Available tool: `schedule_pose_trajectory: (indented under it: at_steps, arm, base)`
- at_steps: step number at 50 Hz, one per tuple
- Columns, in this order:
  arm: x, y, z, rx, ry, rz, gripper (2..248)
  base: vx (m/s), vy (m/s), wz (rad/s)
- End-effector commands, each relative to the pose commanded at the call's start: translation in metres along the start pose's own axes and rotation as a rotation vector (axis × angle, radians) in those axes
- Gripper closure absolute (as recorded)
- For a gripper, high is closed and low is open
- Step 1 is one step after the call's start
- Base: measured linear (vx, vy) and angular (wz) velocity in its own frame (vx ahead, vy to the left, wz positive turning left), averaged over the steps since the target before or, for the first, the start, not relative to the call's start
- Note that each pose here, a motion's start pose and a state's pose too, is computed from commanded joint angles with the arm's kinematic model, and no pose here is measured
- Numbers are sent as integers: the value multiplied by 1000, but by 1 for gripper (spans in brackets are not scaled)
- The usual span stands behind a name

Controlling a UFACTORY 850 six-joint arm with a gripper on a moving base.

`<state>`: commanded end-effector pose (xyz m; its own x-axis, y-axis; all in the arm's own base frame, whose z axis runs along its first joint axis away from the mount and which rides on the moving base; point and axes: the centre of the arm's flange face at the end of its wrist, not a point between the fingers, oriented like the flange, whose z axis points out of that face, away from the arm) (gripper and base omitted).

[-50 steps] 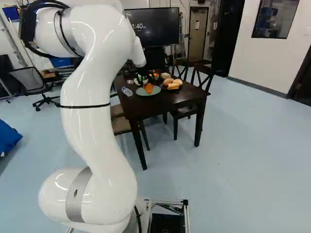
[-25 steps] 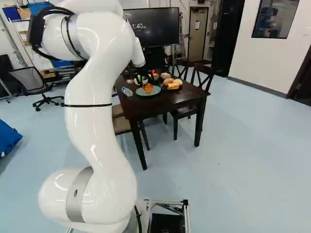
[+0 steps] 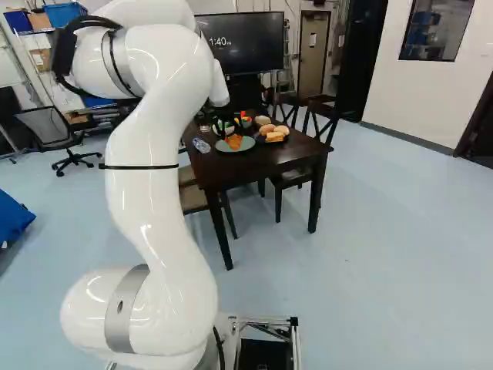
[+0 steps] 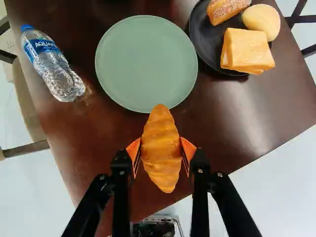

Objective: Move the croissant to the empty plate

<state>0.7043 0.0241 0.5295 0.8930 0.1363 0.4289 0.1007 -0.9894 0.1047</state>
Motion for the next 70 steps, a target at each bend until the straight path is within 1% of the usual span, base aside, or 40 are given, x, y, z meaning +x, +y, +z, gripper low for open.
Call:
schedule_pose_trajectory:
  at_steps: [34, 70]
  arm:
    - [0, 0, 0, 0, 0, 0, 124]
    - [0, 0, 0, 0, 0, 0, 124]
  base:
    - [1, 0, 0]
    - [48, 0, -2]
